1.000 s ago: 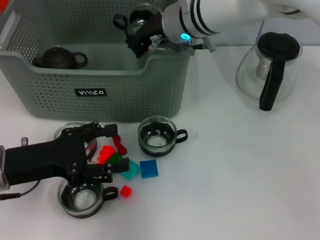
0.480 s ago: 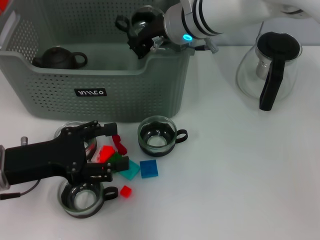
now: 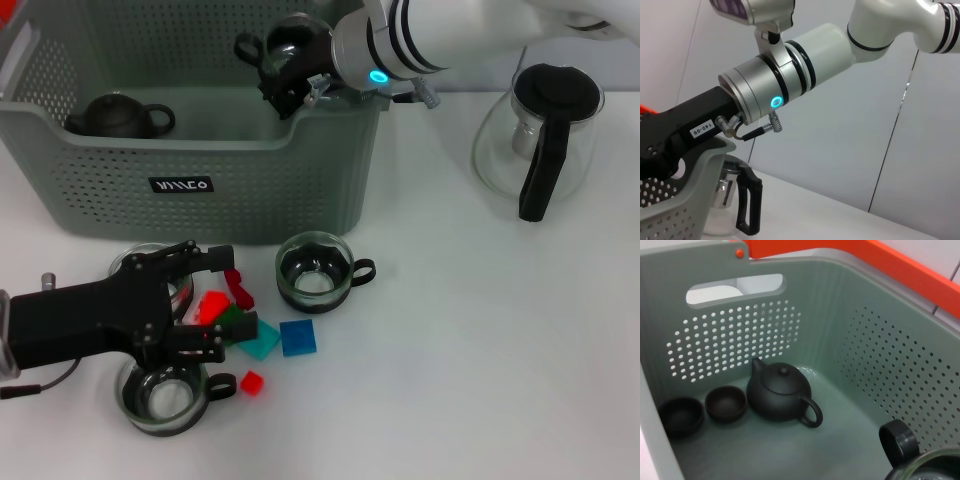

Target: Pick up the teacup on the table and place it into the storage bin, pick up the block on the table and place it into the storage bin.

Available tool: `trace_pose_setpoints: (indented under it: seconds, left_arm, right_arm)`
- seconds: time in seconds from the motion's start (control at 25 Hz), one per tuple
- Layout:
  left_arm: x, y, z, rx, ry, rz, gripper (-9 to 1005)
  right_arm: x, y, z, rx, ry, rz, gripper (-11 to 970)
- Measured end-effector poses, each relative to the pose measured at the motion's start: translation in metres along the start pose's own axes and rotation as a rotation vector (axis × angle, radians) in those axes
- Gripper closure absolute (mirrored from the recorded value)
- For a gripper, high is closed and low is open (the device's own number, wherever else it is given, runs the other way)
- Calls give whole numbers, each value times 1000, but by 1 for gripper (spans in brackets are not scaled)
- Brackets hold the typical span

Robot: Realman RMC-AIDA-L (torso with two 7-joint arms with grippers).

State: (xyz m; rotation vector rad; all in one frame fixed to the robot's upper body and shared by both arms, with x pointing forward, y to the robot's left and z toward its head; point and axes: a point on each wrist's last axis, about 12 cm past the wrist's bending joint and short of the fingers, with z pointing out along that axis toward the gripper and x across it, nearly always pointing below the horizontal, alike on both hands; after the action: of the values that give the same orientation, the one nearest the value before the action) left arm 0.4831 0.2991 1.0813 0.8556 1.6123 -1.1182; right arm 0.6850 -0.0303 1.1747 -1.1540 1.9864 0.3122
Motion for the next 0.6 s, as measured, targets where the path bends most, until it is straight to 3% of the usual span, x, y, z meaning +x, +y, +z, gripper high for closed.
trace_pose_setpoints:
  seconds: [0.6]
  left_arm:
    - [0,0,0,-2,1,-1,62]
  right_arm:
    - [2,1,-2,-18,-7,10,903]
